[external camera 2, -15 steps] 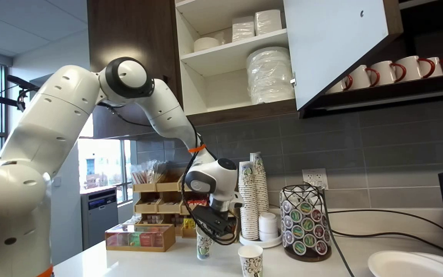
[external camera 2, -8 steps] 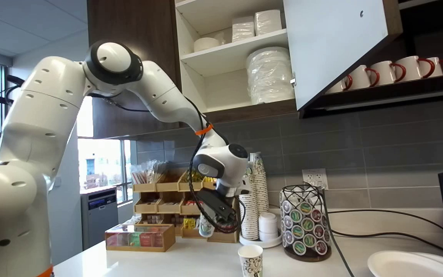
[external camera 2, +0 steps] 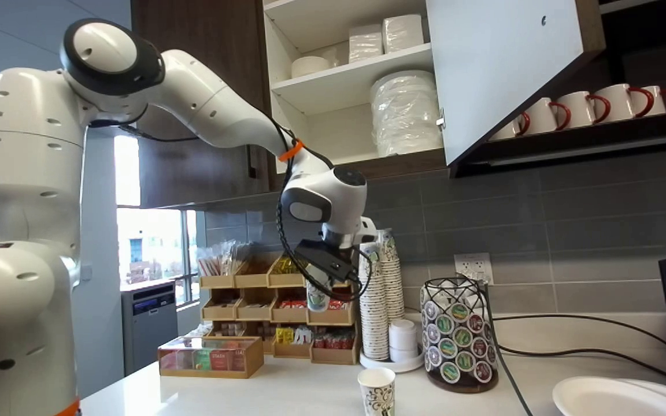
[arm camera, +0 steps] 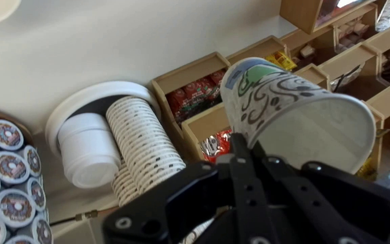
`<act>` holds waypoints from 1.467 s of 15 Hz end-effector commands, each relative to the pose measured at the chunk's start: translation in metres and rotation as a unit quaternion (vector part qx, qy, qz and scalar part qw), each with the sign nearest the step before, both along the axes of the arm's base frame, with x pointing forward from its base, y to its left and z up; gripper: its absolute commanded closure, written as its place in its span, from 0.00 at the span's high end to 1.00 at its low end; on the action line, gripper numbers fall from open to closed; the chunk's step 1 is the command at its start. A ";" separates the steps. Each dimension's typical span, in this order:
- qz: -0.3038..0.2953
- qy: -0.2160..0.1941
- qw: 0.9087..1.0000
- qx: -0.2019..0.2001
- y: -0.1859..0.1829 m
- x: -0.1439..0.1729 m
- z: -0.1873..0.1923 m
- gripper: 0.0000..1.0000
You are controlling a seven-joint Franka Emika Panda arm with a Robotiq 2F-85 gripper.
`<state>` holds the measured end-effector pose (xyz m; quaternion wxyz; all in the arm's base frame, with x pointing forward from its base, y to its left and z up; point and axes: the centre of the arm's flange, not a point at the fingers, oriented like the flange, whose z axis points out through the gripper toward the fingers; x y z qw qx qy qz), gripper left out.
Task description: Swap the two cups in the cupboard and on the counter
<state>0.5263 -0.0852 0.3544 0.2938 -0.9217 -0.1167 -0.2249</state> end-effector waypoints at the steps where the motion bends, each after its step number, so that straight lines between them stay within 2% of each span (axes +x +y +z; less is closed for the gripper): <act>1: 0.004 -0.043 0.999 -0.012 0.007 -0.036 0.066 0.01; 3: 0.004 -0.081 0.997 -0.018 0.010 -0.048 0.100 0.01; 4: 0.004 -0.063 0.998 -0.015 0.004 -0.018 0.072 0.04; 6: 0.003 -0.088 0.996 -0.017 0.006 -0.029 0.099 0.04; 11: 0.011 -0.093 0.995 -0.015 0.011 -0.038 0.107 0.01; 16: 0.067 -0.158 0.984 -0.038 0.030 -0.038 0.192 0.01; 20: 0.109 -0.191 0.974 -0.055 0.036 -0.047 0.252 0.01; 22: 0.116 -0.196 0.973 -0.043 0.037 -0.051 0.279 0.01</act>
